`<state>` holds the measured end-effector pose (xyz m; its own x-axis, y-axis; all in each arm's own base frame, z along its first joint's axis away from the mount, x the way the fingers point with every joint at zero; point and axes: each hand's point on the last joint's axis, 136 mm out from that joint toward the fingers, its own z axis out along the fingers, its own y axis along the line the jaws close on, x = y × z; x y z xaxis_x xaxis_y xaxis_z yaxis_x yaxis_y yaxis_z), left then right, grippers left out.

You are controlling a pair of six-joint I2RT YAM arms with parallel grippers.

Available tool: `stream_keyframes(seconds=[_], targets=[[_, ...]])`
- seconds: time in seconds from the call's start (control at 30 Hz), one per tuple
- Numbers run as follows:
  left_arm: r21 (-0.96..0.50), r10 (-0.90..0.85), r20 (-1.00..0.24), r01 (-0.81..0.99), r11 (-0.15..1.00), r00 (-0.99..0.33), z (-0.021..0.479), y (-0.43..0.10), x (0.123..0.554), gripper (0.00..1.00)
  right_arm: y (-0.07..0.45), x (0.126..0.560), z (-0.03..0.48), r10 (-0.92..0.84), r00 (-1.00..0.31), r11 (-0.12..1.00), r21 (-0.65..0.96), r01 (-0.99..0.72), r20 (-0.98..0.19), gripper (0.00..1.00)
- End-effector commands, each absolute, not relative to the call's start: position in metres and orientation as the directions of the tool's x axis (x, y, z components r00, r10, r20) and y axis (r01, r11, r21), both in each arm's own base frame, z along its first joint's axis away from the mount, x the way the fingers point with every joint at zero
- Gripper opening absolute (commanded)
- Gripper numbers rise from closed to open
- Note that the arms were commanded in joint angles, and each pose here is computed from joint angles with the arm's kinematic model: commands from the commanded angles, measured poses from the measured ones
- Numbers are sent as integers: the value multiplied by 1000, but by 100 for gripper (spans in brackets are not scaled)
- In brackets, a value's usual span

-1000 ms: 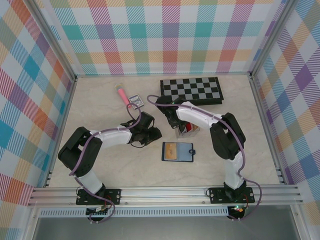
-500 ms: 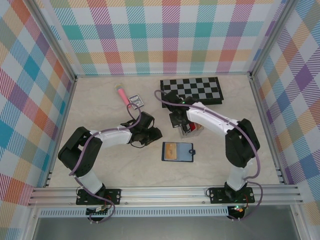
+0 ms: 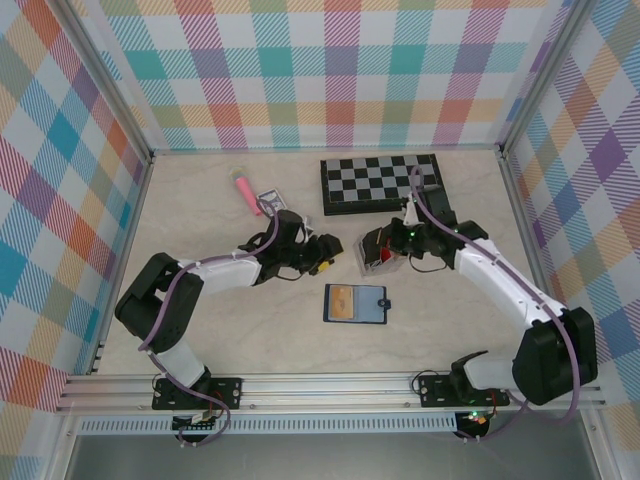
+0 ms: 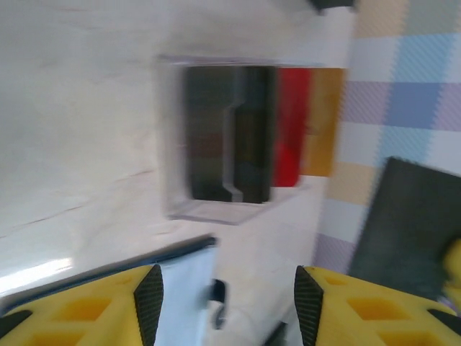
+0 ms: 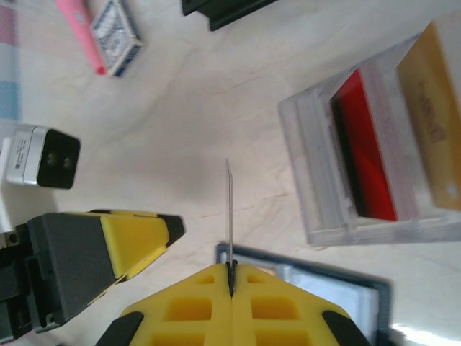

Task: Put the credit cards into the card holder
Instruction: Pick up the credit card from the storage box.

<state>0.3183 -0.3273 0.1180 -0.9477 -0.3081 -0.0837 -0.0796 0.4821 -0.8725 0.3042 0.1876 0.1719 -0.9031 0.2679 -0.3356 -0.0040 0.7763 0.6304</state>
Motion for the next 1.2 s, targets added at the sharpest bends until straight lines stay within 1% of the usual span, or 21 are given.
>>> stream_keyframes(seconds=[0.0,0.07,0.13,0.23,0.33,0.43,0.5,0.6,0.67,0.77,0.9,1.1,1.17], targets=[[-958,-253,-64,-12,287,-965,155,-349,319,54,212,297,203,276,-920,584,809,-69,-278,6],[-975,-227,-69,17,221,-972,167,-356,320,54,211,296,203,285,-924,542,838,-65,-256,6],[-981,-226,-62,18,191,-972,170,-357,320,53,211,295,204,287,-927,508,859,-65,-240,6],[-983,-223,-60,18,185,-973,172,-358,320,52,211,296,203,298,-928,475,878,-59,-224,6],[-984,-209,-69,32,175,-975,176,-359,317,49,213,297,204,294,-932,452,890,-62,-214,7],[-983,-197,-71,35,180,-978,177,-360,315,40,214,298,205,294,-933,432,899,-63,-207,7],[-979,-190,-74,36,199,-979,175,-359,314,34,214,300,203,296,-933,435,899,-57,-203,7],[-979,-188,-85,47,199,-978,178,-358,312,25,214,301,199,297,-935,437,898,-48,-194,8],[-979,-190,-94,56,195,-977,181,-357,312,20,213,301,196,299,-935,445,895,-40,-191,8],[-980,-185,-106,71,187,-977,187,-356,310,17,212,300,191,300,-936,455,890,-29,-184,8],[-981,-178,-117,86,174,-977,193,-357,308,18,212,298,188,299,-938,450,893,-23,-176,8],[-983,-166,-135,110,148,-977,202,-357,303,16,212,296,184,301,-940,443,896,-14,-163,8],[-982,-171,-146,123,142,-974,207,-356,303,11,212,296,181,300,-941,445,896,-7,-156,8]])
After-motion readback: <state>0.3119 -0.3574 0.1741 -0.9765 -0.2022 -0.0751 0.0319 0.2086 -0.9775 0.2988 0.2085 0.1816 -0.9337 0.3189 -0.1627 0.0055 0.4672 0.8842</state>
